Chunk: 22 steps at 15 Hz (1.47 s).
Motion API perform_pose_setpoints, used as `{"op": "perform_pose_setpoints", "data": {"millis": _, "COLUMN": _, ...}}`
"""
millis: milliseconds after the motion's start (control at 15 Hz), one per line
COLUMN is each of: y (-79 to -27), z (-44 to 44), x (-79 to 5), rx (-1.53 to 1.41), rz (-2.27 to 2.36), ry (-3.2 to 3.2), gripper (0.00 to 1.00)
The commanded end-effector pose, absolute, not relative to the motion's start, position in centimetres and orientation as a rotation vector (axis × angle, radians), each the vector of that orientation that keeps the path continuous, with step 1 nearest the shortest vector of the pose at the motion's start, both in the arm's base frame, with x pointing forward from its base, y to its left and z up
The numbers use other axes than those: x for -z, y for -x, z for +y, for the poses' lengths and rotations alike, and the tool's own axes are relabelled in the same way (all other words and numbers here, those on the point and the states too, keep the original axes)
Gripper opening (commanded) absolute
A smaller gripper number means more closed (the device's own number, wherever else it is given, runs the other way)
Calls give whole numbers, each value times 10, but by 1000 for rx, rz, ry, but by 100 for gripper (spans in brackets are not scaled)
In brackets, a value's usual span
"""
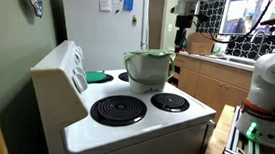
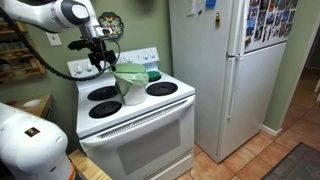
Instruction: Move the paper towel from the bin to the stove then close the bin
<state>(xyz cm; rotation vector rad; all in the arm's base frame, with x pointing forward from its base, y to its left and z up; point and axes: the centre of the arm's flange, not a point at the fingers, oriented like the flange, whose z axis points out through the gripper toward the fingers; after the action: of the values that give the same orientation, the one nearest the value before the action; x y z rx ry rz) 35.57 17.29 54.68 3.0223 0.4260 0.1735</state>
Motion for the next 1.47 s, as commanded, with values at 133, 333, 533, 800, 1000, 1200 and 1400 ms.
{"op": "perform_pose_setpoints", "data": {"millis": 133, "y": -356, "z": 173, "x": -547, "rx": -174, "rz": 426, "ry": -3022, "gripper": 100}}
{"op": "perform_pose_setpoints", "data": {"millis": 333, "y": -356, "z": 173, "x": -547, "rx": -173, "rz": 426, "ry": -3022, "gripper": 100}}
{"op": "perform_pose_setpoints", "data": {"millis": 533, "y": -356, "z": 173, "x": -547, "rx": -174, "rz": 426, "ry": -3022, "gripper": 100}}
{"op": "perform_pose_setpoints", "data": {"millis": 800, "y": -356, "z": 173, "x": -547, "rx": -174, "rz": 426, "ry": -3022, "gripper": 100}}
{"op": "perform_pose_setpoints", "data": {"millis": 1000, "y": -358, "z": 162, "x": -548, "rx": -162, "rz": 396, "ry": -3040, "gripper": 100}}
{"op": "perform_pose_setpoints", "data": {"millis": 1200, "y": -350, "z": 142, "x": -552, "rx": -168, "rz": 227, "ry": -3049, "gripper": 100}}
{"op": "perform_pose_setpoints", "data": {"millis": 1400, "y": -339, "z": 113, "x": -554, "rx": -188, "rz": -33, "ry": -3071, "gripper": 100}}
